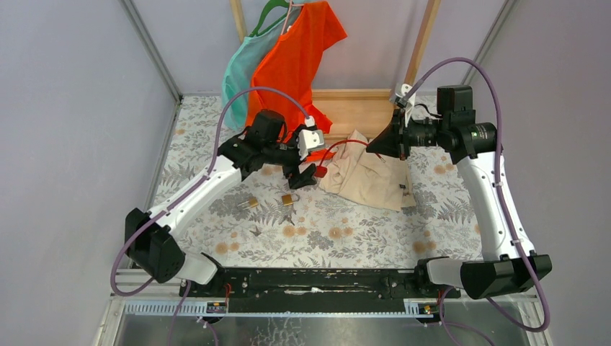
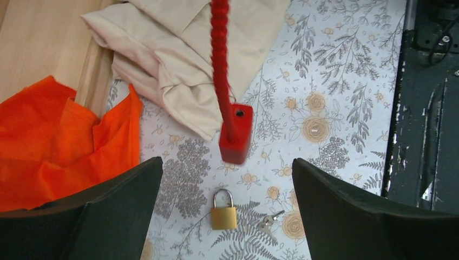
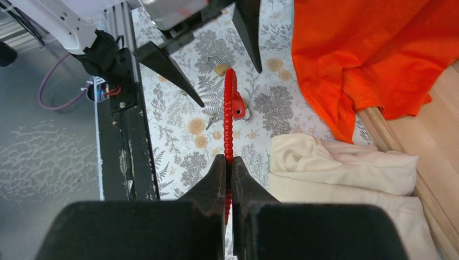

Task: Lock with the key
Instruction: Lock the lock.

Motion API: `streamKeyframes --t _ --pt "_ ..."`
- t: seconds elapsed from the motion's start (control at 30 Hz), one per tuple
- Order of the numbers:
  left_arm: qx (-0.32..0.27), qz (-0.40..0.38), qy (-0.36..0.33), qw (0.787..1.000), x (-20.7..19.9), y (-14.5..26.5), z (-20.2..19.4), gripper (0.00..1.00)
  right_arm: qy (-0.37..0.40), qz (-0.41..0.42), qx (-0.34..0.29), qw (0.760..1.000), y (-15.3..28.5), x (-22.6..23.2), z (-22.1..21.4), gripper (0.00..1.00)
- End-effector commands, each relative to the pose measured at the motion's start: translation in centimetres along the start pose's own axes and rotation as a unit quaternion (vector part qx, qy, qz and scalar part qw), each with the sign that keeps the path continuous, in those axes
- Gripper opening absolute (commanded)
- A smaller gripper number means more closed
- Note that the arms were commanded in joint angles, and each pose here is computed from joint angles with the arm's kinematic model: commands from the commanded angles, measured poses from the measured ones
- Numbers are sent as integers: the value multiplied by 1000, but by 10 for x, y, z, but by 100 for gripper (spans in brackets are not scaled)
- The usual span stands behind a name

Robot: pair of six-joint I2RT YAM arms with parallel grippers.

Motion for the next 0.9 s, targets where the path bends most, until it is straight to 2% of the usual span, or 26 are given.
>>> streamKeyframes --t 0.0,0.2,0.43,0.6,0.87 --pt "-36 -33 -7 999 7 -4 8 94 37 46 -41 997 7 28 25 0" --pt "-50 -54 12 997 8 -6 0 84 26 66 -51 996 7 33 28 0" --pt "-87 -61 2 994 1 -10 -1 67 11 75 -59 995 4 33 25 0" --pt "-91 -62 0 994 2 -12 -1 55 7 76 -59 995 3 32 24 0" --pt "-98 -56 4 994 4 -8 1 52 4 75 -58 995 2 31 21 0"
Point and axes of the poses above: each gripper's point midway between its finger pads, its own y axis back along the fingers, its own x axis along the line the jaws close on, z = x × y, the point moved 8 cm from there along y, back along the fingers, and after that the axes turned 14 degrees about -y, right-handed, at the moved point
